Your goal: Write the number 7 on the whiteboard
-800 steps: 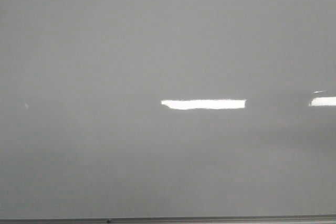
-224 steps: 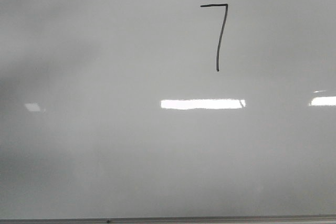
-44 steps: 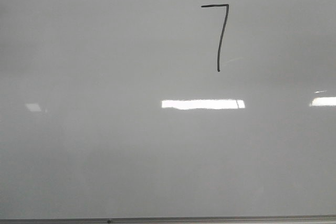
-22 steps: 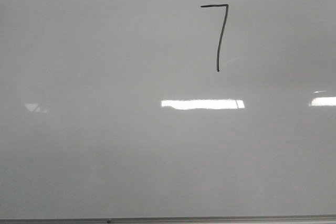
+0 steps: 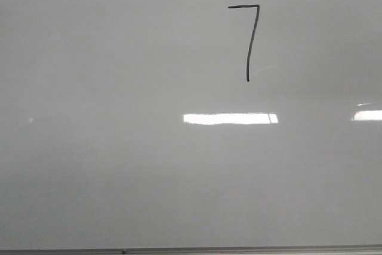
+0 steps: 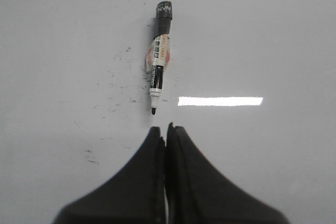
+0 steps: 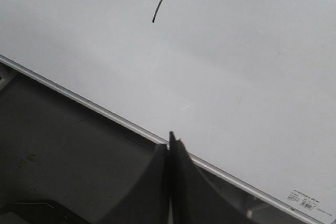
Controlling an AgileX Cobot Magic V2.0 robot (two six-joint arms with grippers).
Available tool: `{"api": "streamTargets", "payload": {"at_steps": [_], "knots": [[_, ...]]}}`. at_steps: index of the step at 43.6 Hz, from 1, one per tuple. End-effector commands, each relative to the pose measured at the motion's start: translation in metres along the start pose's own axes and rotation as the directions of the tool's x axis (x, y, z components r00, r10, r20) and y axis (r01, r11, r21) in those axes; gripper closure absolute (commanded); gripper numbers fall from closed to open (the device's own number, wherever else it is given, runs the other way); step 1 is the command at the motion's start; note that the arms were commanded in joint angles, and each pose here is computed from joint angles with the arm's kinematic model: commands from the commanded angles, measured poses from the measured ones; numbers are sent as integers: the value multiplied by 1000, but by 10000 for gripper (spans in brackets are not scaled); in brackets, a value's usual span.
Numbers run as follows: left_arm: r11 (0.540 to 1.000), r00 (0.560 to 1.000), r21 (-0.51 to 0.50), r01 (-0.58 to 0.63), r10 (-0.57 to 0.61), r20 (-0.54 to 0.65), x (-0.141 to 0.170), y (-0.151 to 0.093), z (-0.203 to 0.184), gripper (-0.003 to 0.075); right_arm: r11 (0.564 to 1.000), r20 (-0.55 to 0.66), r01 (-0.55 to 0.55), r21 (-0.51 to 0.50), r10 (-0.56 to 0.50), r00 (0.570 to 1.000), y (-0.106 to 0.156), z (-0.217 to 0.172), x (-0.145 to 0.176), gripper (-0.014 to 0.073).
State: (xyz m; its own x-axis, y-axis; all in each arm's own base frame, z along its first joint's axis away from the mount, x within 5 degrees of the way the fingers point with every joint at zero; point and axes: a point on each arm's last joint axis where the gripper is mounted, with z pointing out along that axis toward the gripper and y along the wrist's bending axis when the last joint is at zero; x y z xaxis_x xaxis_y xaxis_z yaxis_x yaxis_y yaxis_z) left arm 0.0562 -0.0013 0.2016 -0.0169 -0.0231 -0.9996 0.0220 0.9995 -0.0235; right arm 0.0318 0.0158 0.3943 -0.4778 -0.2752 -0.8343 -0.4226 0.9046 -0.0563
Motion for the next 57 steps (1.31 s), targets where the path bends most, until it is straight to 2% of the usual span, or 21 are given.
{"api": "streamTargets", "payload": {"at_steps": [1,57], "knots": [[1000,989,-2,-4,4,146,-10,0,-1,741,1000,73,0,20,-2,997,-2,-3,-10,714],[1000,987,-2,-11,11,158,-11,0,-1,741,1000,83,2,25,-4,997,-2,-3,-8,714]]}}
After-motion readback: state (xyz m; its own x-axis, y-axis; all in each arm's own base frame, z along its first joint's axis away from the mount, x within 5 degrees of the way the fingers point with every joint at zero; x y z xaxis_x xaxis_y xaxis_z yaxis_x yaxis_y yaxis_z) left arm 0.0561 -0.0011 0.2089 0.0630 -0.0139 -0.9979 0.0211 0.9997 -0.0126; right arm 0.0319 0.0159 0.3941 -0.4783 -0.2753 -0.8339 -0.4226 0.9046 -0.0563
